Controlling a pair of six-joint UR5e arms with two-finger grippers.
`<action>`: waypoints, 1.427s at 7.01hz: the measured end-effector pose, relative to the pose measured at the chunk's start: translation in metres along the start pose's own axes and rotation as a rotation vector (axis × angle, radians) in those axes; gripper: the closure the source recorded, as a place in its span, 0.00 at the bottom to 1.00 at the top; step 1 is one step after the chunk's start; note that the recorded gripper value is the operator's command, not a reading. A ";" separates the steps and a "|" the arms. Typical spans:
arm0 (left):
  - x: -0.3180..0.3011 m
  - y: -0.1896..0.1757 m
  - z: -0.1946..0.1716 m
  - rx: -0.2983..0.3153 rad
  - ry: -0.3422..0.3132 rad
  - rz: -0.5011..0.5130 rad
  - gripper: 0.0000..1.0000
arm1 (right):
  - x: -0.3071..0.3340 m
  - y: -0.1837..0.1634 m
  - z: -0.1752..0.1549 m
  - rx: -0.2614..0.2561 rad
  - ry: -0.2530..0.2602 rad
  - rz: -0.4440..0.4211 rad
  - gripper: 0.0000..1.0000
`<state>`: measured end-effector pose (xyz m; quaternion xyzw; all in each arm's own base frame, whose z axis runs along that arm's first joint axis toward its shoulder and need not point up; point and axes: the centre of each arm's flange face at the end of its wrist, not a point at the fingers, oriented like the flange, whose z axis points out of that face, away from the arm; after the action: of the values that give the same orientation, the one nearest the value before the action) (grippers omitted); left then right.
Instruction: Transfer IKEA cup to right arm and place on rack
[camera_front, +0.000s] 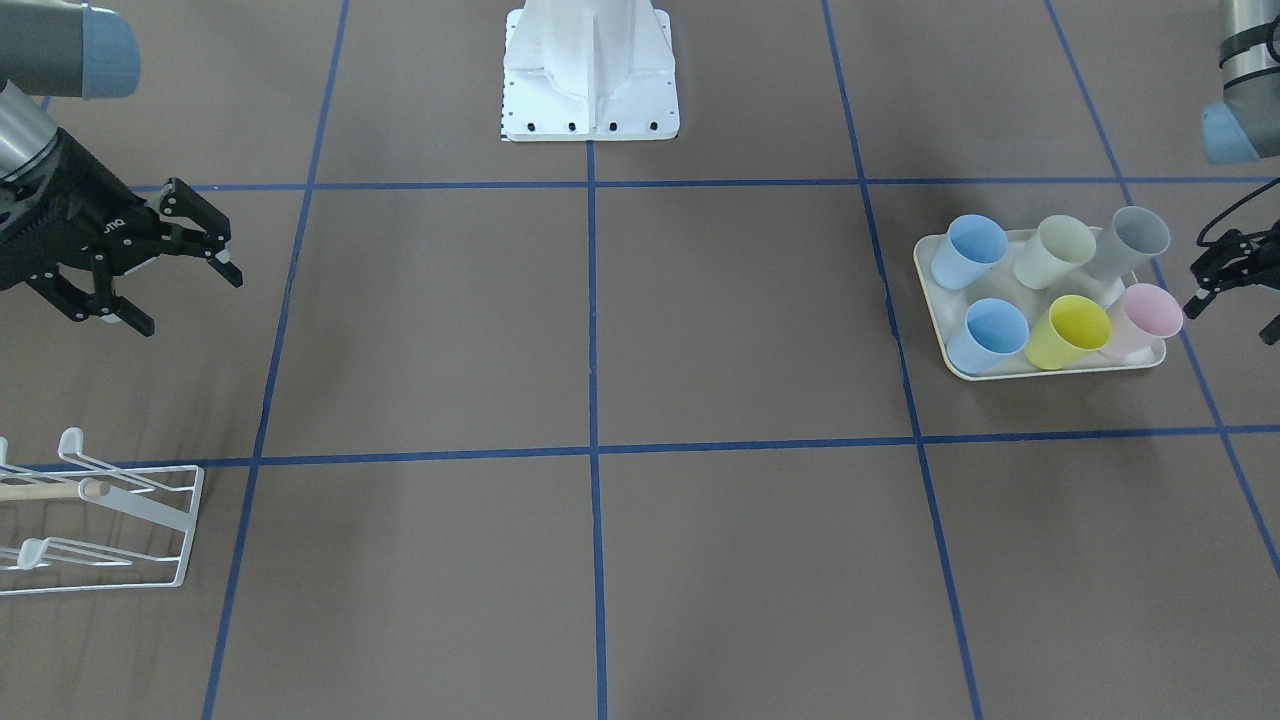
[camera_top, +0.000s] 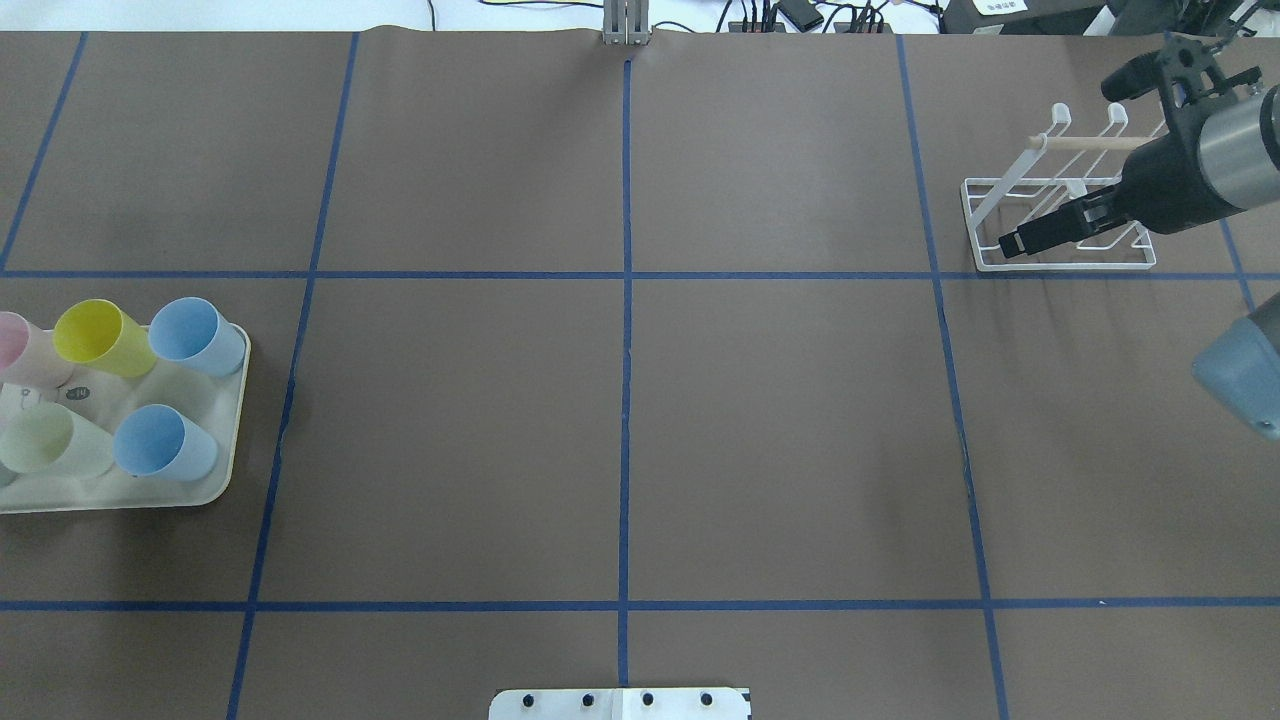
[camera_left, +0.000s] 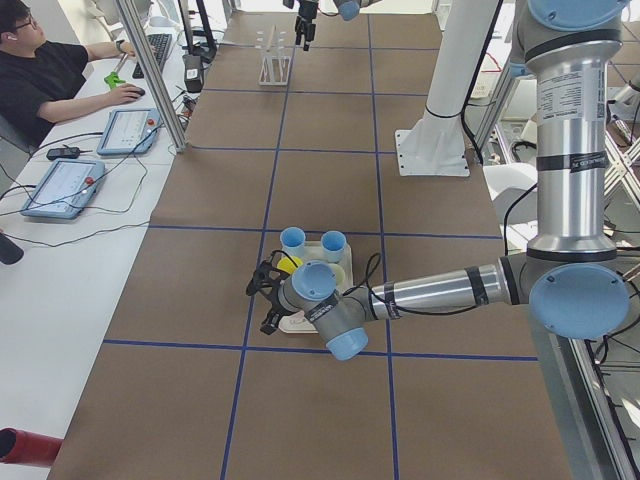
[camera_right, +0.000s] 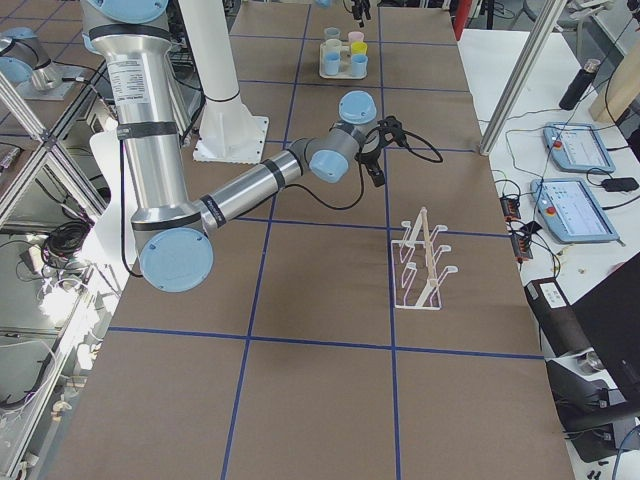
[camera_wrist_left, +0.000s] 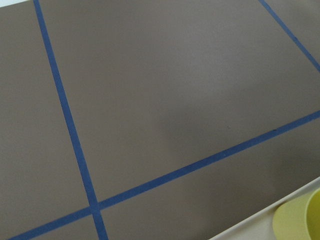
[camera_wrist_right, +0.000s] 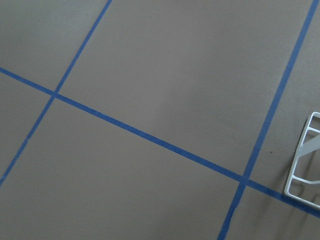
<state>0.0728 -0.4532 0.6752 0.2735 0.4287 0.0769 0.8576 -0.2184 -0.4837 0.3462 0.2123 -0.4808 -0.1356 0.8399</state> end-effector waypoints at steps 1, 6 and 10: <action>0.007 0.006 0.008 -0.002 0.000 -0.010 0.40 | -0.006 -0.002 0.001 0.004 -0.008 -0.009 0.01; 0.014 0.020 0.015 -0.005 0.005 -0.002 1.00 | -0.011 -0.002 0.002 0.005 -0.014 -0.016 0.01; 0.009 0.006 -0.020 0.039 0.064 0.011 1.00 | -0.013 -0.008 0.012 0.099 -0.089 -0.125 0.02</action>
<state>0.0635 -0.4361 0.6623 0.2898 0.4560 0.0822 0.8375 -0.2353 -0.4880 0.3380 0.2769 -0.5097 -0.1731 0.7960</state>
